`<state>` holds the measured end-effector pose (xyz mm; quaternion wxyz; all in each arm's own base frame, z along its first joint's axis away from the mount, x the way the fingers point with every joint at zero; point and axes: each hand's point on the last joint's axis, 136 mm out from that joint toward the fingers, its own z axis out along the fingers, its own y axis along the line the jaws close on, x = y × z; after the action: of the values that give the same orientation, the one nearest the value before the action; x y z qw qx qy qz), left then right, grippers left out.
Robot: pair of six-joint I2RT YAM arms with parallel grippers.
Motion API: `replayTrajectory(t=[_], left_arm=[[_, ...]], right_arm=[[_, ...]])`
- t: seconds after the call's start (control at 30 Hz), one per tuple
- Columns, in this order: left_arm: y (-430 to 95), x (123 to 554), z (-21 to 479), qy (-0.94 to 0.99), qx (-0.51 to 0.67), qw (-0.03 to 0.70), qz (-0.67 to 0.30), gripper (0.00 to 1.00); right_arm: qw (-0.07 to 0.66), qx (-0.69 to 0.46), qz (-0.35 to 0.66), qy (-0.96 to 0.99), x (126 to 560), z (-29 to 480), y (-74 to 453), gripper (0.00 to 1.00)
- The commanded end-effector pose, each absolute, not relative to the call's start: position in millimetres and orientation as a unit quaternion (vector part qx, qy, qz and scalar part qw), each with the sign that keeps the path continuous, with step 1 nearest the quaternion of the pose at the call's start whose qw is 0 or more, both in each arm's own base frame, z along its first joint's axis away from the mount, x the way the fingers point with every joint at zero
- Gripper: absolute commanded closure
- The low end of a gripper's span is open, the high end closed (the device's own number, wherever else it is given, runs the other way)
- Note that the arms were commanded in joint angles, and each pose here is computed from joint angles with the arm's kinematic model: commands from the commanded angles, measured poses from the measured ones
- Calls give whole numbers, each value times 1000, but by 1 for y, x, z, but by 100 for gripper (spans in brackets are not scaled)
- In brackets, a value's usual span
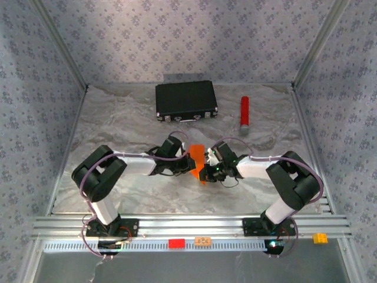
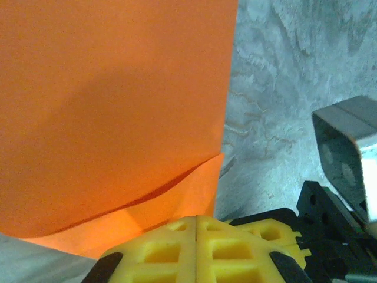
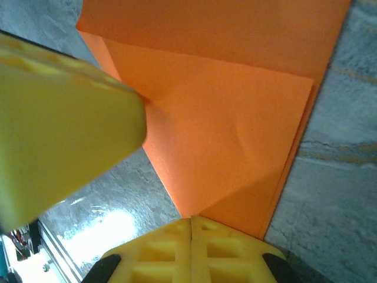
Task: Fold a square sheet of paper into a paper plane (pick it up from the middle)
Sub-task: Third fold the triangle at the center of the table.
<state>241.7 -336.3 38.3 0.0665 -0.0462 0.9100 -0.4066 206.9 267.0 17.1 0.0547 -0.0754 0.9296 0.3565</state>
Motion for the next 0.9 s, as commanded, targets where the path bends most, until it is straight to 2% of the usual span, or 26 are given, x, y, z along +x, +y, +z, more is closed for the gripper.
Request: replayTrajectory(t=[0.0,0.23,0.87], left_arm=[[-334,245,26,917,-58,62,-389,96],[-307,251,8,925,-92,69,-361,97],[-275,270,4,920,-105,84,-368,96]], right_arm=[[0,-44,289,956,183,-19,239,98],[-10,-42,278,960,178,-26,234,100],[-20,-41,274,961,175,-32,232,100]])
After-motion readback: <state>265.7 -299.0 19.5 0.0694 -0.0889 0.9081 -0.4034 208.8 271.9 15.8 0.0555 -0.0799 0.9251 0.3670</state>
